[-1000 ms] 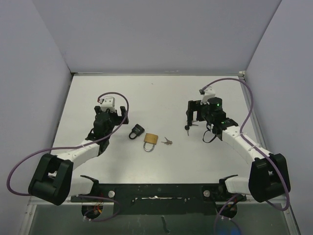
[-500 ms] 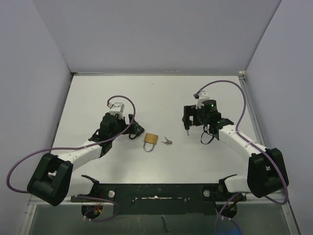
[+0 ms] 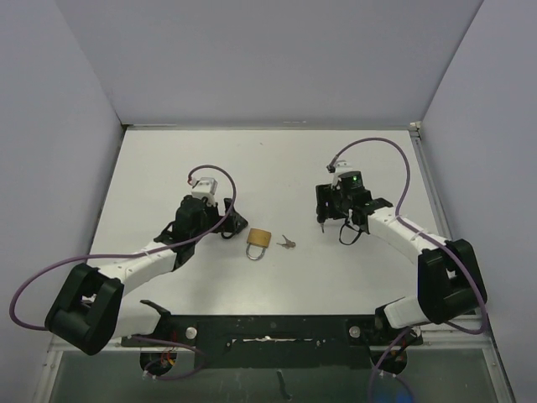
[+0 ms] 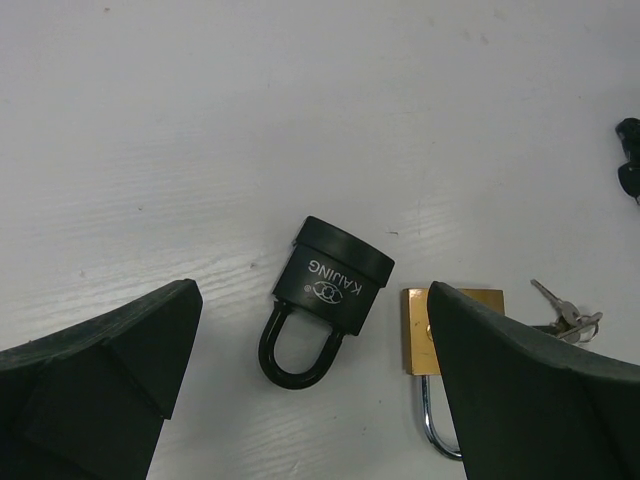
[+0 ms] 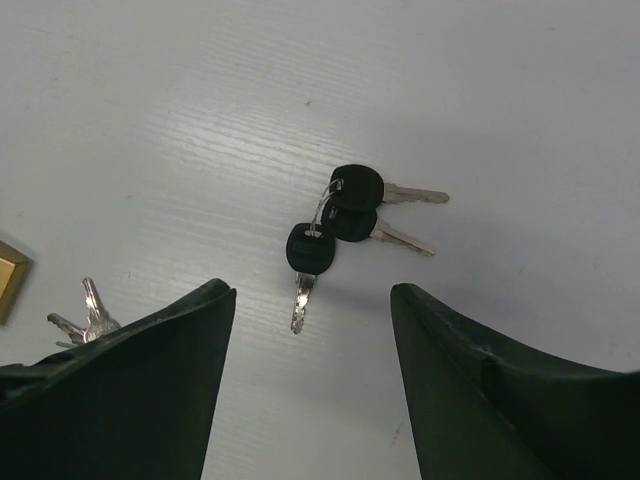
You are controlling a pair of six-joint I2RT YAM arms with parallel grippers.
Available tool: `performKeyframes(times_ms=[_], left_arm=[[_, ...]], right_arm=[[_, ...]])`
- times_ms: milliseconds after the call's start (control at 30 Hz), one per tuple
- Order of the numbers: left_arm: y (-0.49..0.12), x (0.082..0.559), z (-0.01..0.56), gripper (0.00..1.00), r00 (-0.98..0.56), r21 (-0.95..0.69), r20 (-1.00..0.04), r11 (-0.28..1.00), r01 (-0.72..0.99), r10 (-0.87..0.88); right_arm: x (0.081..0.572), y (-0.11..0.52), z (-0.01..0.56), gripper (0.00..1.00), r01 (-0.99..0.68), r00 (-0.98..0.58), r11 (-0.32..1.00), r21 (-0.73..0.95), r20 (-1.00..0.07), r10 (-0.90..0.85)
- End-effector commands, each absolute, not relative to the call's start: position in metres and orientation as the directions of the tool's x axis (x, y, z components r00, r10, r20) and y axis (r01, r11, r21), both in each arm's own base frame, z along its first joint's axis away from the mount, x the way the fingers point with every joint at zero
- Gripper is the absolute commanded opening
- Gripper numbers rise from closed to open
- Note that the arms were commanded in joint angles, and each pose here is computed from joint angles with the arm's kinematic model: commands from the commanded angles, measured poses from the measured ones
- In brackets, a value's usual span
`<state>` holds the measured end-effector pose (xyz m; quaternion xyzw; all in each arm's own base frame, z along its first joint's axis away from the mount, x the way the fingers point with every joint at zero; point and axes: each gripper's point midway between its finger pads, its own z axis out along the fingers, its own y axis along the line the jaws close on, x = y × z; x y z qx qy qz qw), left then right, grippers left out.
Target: Unlock with the key
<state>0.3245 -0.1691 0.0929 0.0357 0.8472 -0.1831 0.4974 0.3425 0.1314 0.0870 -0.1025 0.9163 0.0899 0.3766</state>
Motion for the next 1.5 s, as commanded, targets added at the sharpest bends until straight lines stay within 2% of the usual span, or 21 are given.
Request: performKeyframes(times_ms=[0,167,433,667,900,1467], left_arm=[[-0.177,0.336,0.124,0.98,-0.436,-0.285,-0.887,0.924,0.254,-0.154],[-0.176,0.335,0.128,0.98,-0.424,-0.279,-0.893,0.925,0.256,-0.152],[-0.177,0.333,0.128,0.98,-0.424,-0.274,-0.894,0.926,0.258,-0.147],[-0.176,0.335,0.125,0.98,-0.42,-0.269,-0.896,0.929,0.252,-0.145],[-0.176,0.336,0.124,0.98,-0.418,-0.269,-0.897,0.929,0.255,-0.145],[-0.178,0.338,0.12,0.98,-0.421,-0.266,-0.896,0.929,0.257,-0.139]], right_arm=[[0.353,0.144,0.099,0.61,-0.281,-0.676,0.954,0.108,-0.728,-0.117],[0.344,0.169,0.096,0.59,-0.356,-0.663,0.928,0.108,-0.729,-0.169],[0.352,0.155,0.084,0.58,-0.252,-0.703,0.966,0.052,-0.696,-0.146],[0.364,0.151,0.078,0.5,-0.214,-0.733,0.976,0.032,-0.666,-0.139],[0.373,0.151,0.065,0.49,-0.198,-0.762,0.98,0.03,-0.634,-0.134],[0.386,0.145,0.043,0.33,-0.16,-0.8,0.987,0.035,-0.59,-0.108]])
